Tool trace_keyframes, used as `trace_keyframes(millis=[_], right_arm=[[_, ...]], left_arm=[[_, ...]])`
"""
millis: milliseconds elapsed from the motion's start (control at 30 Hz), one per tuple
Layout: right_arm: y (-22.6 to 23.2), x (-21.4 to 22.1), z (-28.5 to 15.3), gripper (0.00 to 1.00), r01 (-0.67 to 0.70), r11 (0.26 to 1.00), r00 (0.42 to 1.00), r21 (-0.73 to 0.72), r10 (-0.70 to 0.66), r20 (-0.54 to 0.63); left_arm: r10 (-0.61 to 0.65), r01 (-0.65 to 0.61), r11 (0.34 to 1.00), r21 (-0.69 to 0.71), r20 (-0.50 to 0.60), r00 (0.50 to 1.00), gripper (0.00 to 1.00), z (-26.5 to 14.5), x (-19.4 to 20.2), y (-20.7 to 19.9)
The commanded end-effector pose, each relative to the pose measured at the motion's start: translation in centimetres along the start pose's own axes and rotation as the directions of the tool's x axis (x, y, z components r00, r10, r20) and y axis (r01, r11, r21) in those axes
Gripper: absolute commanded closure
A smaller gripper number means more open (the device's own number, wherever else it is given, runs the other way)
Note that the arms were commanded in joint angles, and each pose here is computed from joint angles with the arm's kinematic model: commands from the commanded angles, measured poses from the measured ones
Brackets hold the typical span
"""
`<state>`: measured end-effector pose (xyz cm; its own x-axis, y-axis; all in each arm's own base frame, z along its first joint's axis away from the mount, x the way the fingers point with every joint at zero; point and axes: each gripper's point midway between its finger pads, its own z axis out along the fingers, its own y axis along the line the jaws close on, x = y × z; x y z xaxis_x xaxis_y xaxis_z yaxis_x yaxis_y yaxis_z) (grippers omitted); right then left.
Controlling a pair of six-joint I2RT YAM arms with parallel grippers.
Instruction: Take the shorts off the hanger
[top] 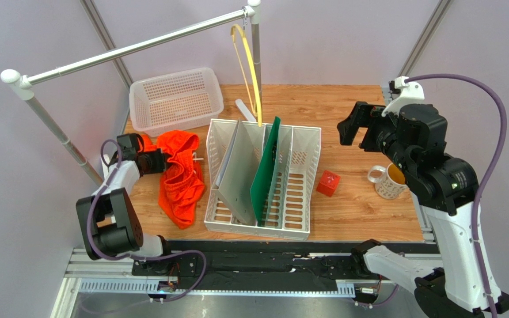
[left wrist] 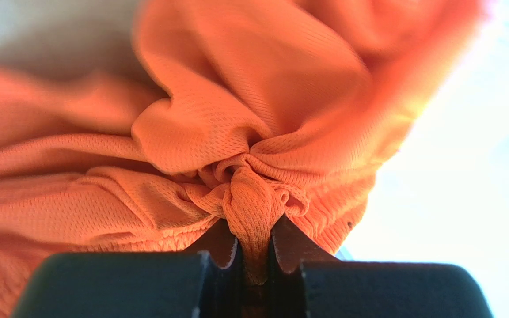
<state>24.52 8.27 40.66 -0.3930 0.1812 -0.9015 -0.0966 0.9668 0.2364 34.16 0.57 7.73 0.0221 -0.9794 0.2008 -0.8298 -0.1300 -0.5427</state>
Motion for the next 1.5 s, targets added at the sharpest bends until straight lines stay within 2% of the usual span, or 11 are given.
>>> trace_keyframes(millis=[0, 200, 400, 433, 567, 600, 767, 800, 900, 1267, 1467], right_arm=[[0.8, -1.4, -2.2, 0.03, 0.011, 0.998, 0.996, -0.069, -0.005, 0.084], [0.3, -2.1, -4.1, 0.03, 0.031, 0.997, 0.990, -0.065, -0.021, 0.142], [0.8, -2.4, -4.5, 0.03, 0.015, 0.996, 0.988, -0.091, -0.001, 0.154], [0.7, -2.4, -4.3, 0.03, 0.020, 0.996, 0.989, -0.083, -0.007, 0.151], [-0.3, -2.9, -3.9, 0.03, 0.020, 1.000, 0.986, -0.022, -0.016, 0.168], [-0.6, -3.3, -3.8, 0.03, 0.014, 1.000, 0.984, 0.003, -0.015, 0.178], [-0.5, -3.8, -2.4, 0.04, -0.028, 0.999, 0.983, 0.026, 0.023, 0.182], [-0.3, -3.9, -2.2, 0.04, -0.038, 0.999, 0.983, 0.024, 0.033, 0.179], [0.1, -3.8, -1.1, 0.05, -0.066, 0.998, 0.985, 0.025, 0.061, 0.162], [0.1, -5.5, 0.6, 0.06, -0.121, 0.989, 0.978, 0.084, 0.104, 0.183], [0.1, -5.6, 1.6, 0.08, -0.156, 0.983, 0.973, 0.098, 0.136, 0.185]], left_arm=[[0.142, -0.141, 0.924, 0.356, 0.021, 0.990, 1.00, -5.2, 1.7, -8.0], [0.173, -0.166, 0.772, 0.614, 0.048, 0.984, 1.00, -10.3, 3.3, -13.8], [0.204, -0.163, 0.633, 0.757, 0.041, 0.978, 1.00, -12.3, 4.3, -18.5], [0.219, -0.180, 0.581, 0.794, 0.061, 0.974, 1.00, -12.8, 4.3, -20.2], [0.258, -0.180, 0.483, 0.857, 0.057, 0.965, 1.00, -13.3, 4.5, -24.7], [0.267, -0.185, 0.441, 0.878, 0.068, 0.961, 1.00, -13.6, 4.6, -26.6], [0.328, -0.178, 0.319, 0.931, 0.068, 0.942, 1.00, -14.2, 5.0, -31.9], [0.329, -0.162, 0.268, 0.950, 0.068, 0.942, 1.00, -14.7, 5.0, -33.6], [0.347, -0.165, 0.214, 0.963, 0.083, 0.934, 1.00, -14.7, 4.9, -36.4], [0.357, -0.099, 0.172, 0.980, 0.032, 0.933, 1.00, -11.4, 5.1, -42.7], [0.344, -0.084, 0.228, 0.970, 0.001, 0.939, 1.00, -8.1, 4.8, -43.2]])
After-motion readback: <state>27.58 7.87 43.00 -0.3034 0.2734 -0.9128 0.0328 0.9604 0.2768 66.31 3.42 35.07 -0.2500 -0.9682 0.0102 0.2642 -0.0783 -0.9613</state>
